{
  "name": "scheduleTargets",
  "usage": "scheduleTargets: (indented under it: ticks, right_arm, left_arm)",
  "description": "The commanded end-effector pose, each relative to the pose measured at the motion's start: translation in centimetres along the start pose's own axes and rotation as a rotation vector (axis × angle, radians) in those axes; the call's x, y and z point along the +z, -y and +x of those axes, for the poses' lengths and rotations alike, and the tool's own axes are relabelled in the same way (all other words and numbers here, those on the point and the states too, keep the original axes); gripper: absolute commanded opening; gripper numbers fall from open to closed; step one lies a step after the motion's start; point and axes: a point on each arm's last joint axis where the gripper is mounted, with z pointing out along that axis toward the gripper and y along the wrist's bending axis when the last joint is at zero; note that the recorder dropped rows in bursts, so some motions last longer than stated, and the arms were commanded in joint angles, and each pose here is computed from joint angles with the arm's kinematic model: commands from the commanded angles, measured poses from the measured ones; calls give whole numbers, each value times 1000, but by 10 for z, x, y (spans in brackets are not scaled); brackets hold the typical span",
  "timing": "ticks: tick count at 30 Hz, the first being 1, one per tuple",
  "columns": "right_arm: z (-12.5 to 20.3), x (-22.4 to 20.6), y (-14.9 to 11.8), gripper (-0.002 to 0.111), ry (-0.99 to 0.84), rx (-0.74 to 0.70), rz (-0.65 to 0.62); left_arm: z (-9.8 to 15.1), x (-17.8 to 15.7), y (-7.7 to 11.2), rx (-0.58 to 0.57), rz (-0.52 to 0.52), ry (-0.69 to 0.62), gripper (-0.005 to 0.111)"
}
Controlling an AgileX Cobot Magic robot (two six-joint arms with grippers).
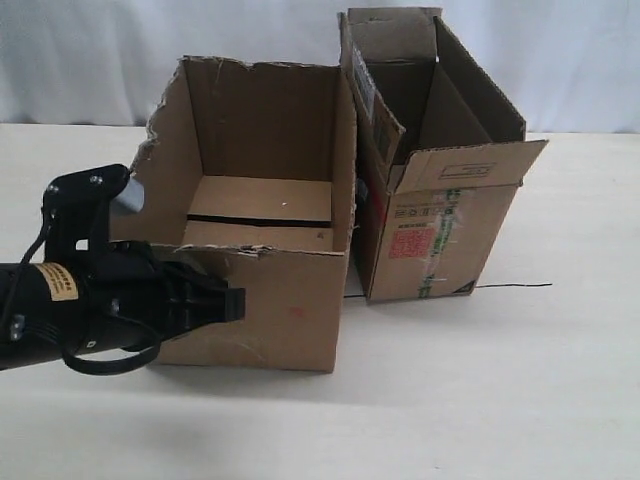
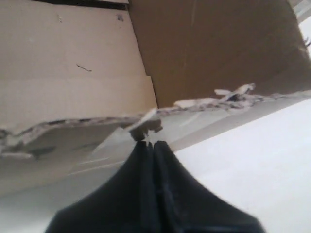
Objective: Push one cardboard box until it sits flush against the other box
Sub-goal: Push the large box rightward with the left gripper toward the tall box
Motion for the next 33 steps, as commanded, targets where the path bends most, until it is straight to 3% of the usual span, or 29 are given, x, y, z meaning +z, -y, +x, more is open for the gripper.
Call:
scheduleTargets:
  ticks: [1,12,33]
  right_arm:
    - [1,0,1,5,6,-7,8]
    - [1,0,1,5,6,-7,8]
    - [1,0,1,5,6,-7,8]
  left_arm:
    - [-6,0,2,-40,14,89,0]
    - [-7,25,-6,-69,-29,151,0]
    - [-30,60,3,-82,-39,217,0]
